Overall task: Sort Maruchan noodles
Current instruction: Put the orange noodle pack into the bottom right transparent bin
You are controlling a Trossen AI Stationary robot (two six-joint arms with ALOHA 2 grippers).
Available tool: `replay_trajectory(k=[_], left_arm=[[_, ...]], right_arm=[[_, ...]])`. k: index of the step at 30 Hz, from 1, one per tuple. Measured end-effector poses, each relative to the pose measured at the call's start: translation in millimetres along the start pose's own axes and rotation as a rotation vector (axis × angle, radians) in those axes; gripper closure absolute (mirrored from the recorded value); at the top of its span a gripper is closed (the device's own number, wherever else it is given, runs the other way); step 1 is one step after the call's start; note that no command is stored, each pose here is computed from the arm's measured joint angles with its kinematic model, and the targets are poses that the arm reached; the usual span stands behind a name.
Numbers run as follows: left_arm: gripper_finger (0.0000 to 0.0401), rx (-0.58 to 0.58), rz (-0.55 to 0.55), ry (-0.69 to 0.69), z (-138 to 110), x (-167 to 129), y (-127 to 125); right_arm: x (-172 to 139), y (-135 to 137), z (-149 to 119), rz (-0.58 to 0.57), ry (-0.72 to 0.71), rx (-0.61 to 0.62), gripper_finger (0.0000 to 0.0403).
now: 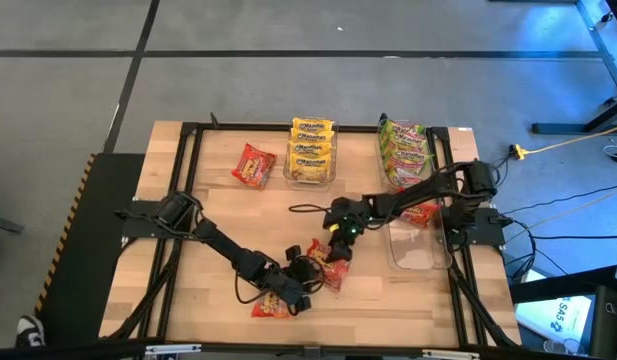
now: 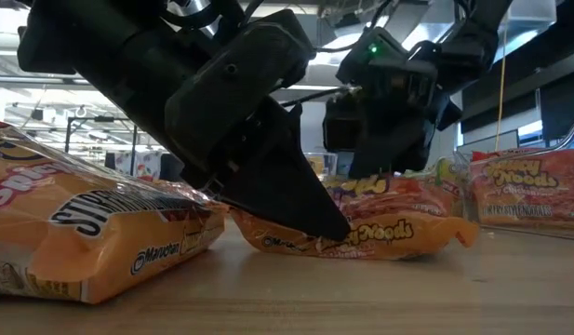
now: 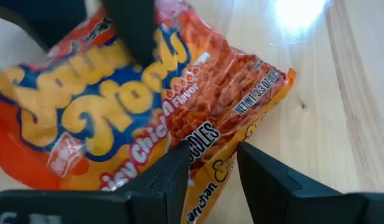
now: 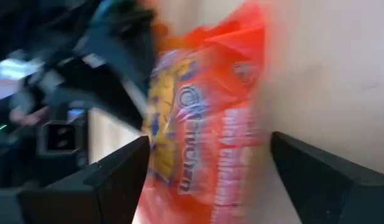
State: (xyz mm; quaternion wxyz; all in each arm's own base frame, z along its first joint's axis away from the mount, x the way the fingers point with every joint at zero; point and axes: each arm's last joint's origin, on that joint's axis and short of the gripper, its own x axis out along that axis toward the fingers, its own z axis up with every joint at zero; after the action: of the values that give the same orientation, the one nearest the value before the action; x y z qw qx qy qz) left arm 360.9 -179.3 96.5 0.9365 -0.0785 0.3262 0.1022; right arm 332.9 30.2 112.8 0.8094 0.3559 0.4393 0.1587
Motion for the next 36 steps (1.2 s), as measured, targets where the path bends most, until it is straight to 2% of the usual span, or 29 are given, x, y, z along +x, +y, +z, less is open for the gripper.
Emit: replay_trajectory(k=[2, 12, 19, 23, 30, 36], left_arm=[[0.0268, 0.001, 0.001, 0.0, -0.4, 0.1, 0.1], [0.0268, 0.027, 0.006, -0.012, 0.2, 0.5, 0.1], [0.0268, 0.044, 0.011, -0.019, 0.3, 0.5, 0.0], [0.0268, 0.051, 0.018, -0.025, 0.5, 0.5, 0.1], [0.0268, 0.078, 0.016, -0.028, 2.6, -2.5, -0.4], [0.0268, 0.126, -0.021, 0.002, 7.6, -20.9, -6.0]], right_arm=[[0.6, 2.6, 0.4, 0.038, 0.013, -0.003, 0.0077], [15.9, 2.8, -2.5, 0.076, 0.004, -0.001, 0.0077], [17.6, 2.7, -2.1, 0.056, -0.014, -0.006, 0.0086], [17.8, 2.6, -1.8, 0.049, -0.02, -0.01, 0.0126], [18.0, 2.3, -1.8, 0.046, -0.022, -0.033, 0.0222], [18.0, 2.2, -1.6, 0.04, -0.027, -0.06, 0.0284]])
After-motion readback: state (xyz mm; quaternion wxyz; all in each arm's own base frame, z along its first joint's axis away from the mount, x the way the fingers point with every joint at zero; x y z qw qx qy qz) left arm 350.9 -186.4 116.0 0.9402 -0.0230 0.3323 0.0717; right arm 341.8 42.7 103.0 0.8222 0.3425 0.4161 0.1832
